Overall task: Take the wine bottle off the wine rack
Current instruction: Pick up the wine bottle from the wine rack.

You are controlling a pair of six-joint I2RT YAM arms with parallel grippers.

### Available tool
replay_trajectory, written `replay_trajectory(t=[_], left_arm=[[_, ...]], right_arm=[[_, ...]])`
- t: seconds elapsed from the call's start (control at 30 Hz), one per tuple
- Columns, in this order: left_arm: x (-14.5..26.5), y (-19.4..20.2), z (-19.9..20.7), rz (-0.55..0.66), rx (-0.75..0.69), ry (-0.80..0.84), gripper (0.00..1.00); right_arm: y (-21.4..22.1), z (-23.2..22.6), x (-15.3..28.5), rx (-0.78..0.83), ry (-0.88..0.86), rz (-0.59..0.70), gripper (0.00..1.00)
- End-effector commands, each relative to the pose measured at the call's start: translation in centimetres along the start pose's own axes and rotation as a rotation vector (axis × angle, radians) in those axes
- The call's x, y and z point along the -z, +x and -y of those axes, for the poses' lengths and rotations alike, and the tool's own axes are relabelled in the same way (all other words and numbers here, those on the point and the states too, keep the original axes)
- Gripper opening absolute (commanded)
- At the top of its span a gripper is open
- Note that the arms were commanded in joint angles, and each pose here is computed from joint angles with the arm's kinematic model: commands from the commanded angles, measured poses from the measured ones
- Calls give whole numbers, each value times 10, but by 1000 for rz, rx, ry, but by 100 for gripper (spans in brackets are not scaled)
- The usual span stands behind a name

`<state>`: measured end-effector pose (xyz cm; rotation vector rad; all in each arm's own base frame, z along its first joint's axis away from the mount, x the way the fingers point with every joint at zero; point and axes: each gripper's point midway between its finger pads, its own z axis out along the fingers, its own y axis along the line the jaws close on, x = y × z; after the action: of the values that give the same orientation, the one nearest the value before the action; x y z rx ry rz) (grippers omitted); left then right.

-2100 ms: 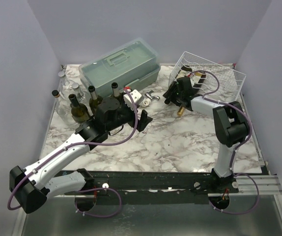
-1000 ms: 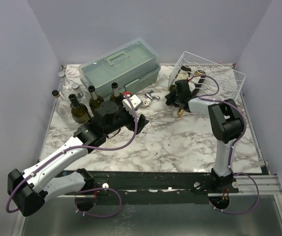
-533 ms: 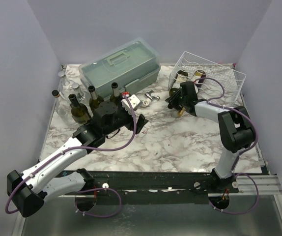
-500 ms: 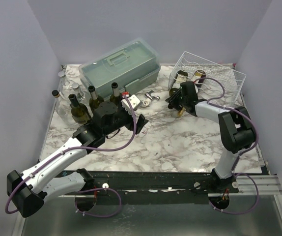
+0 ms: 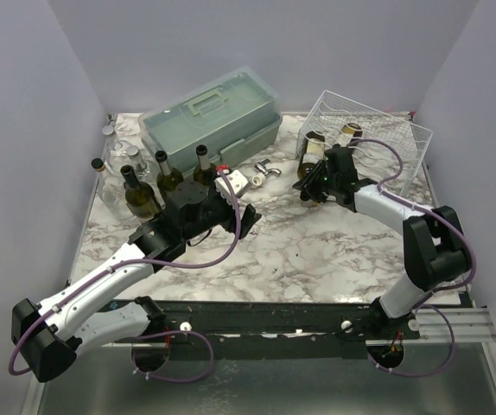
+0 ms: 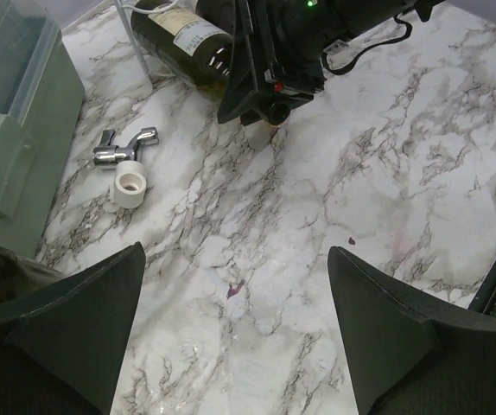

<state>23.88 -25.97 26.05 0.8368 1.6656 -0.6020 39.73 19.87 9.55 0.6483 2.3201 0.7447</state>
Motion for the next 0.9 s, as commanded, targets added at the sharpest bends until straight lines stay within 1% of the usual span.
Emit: replay_trajectory(t=[0.0, 0.03, 0.27, 0.47, 0.6, 0.77, 0.87], left_arm=[[1, -2, 3, 23, -10, 8, 88], [0, -2, 3, 23, -11, 9, 88], [-1, 0, 5, 28, -22, 17, 88], [0, 1, 12, 31, -50, 51, 88], [2, -1, 23, 51, -93, 114, 89], [11, -4, 46, 106, -187, 237, 89], [16, -4, 55, 135, -229, 280, 90]], right_arm=[[-19, -35, 29, 93, -141, 76, 0], [-14, -31, 32, 95, -125, 58, 0], [-5, -28, 52, 116, -147, 39, 0], [0, -33, 68, 140, -191, 16, 0], [14, -38, 80, 173, -244, -45, 0], [27, -32, 97, 236, -255, -90, 0], [36, -30, 107, 253, -272, -122, 0]])
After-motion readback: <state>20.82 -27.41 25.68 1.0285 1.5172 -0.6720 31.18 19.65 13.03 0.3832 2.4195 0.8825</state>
